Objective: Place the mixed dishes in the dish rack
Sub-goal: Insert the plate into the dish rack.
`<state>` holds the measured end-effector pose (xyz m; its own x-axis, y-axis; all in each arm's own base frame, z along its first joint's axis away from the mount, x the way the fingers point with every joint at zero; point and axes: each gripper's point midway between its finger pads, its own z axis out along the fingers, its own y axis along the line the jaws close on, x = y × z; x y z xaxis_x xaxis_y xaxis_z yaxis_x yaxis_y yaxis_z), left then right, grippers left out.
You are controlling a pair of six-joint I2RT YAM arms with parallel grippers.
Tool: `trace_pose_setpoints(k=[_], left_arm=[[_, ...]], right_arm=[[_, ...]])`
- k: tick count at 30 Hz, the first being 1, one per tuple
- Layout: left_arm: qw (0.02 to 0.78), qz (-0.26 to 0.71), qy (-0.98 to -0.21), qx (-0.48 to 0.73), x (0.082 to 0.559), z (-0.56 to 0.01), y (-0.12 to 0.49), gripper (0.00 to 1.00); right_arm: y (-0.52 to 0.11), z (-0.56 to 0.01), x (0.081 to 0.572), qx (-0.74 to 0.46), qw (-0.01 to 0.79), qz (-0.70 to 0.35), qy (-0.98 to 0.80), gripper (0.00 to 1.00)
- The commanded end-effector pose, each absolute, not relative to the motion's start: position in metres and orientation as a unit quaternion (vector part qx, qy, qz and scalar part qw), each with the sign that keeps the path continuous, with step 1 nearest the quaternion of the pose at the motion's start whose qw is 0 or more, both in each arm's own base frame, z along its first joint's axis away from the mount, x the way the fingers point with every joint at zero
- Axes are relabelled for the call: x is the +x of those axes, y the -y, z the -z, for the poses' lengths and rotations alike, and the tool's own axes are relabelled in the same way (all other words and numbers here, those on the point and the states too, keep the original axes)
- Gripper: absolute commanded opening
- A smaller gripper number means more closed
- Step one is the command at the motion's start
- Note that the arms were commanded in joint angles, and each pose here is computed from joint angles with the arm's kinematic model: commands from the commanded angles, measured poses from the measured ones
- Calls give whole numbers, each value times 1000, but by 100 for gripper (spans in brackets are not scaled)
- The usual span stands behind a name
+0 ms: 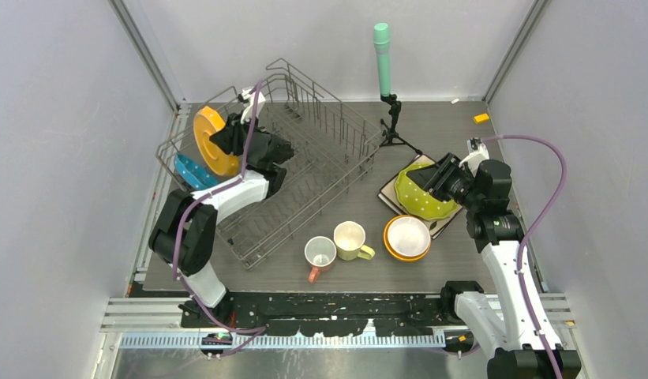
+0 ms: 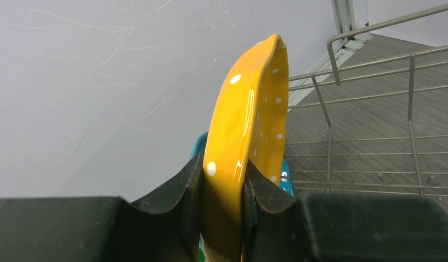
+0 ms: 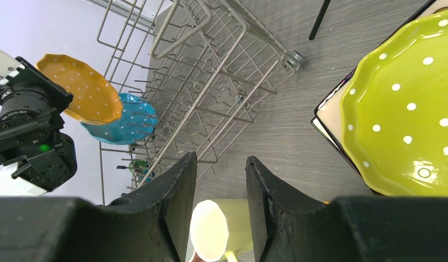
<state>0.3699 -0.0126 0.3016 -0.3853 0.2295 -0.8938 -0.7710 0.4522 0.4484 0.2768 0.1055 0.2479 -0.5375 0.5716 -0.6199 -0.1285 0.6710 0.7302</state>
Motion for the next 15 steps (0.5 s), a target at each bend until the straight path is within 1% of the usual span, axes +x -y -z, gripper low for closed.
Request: trace_pose_setpoints(k=[1, 15], left_arm=[[507, -440, -674, -310, 349, -295, 2, 0], [498, -456, -672, -304, 354, -259, 1, 0]], right_arm=[[-106, -254, 278, 122, 475, -376, -786, 43], [-106, -248, 280, 124, 470, -375, -789, 44]])
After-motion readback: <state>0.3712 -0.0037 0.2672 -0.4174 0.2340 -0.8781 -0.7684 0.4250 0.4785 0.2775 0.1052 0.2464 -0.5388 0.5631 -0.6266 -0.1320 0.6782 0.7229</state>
